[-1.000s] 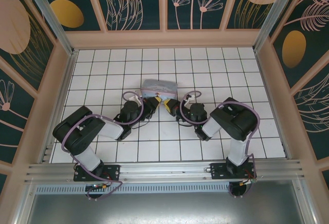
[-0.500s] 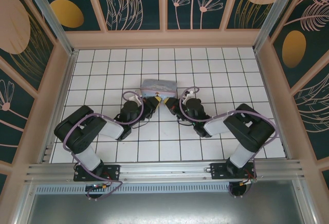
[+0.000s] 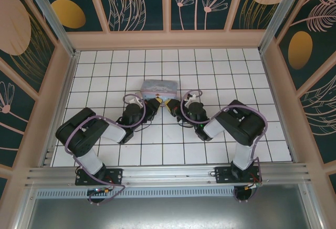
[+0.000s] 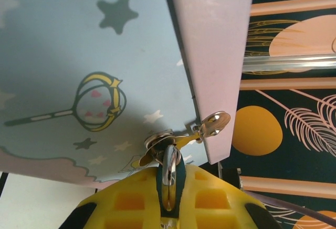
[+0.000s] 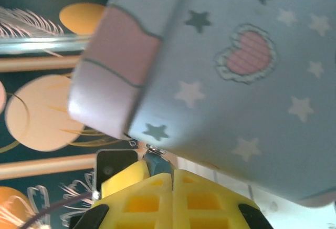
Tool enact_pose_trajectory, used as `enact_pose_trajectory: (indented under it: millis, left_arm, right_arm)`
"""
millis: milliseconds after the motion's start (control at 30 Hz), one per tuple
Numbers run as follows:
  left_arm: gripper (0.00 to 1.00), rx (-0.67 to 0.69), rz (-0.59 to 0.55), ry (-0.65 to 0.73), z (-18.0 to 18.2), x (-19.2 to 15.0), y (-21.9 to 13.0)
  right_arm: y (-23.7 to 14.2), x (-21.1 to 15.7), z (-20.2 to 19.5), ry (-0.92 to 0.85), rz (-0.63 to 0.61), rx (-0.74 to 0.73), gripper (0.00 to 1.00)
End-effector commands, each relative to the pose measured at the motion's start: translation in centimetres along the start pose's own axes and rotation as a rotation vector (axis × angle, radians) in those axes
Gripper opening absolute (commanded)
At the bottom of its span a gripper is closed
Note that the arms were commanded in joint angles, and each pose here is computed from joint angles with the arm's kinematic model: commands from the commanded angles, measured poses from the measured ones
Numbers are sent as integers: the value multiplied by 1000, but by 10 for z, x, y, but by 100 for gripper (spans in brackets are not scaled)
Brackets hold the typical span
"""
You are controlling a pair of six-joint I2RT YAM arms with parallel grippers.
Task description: Unlock a padlock with a key
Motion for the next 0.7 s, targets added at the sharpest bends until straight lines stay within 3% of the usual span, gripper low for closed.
enact_pose_trajectory:
  millis: [0,333,567,667]
  left_arm:
    - [0,-150,388,41,-29,-78,-12]
    - [0,-148,387,44,-29,-78,-12]
    - [0,-142,386,47,-27,-78,-11]
    - [0,-134,380,48,-26,-77,-10]
  right_arm:
    - [4,-51,92,52,233,356,0]
    - [18,-52,80,-410,99,-1,0]
    - [20,-71,84,-482,164,43,0]
    - [19,-80,84,-391,188,83,0]
Point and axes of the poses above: each hand's point on the last joint's axis, 136 mm out from that joint toward the fingers, its own y axis out along the fingers, its own z axis along the line the jaws close on, x = y × z, the point moved 2 cm from there along -y, back along the fingers, and after that the axes turned 11 degrees about y, right-handed, at the moved point
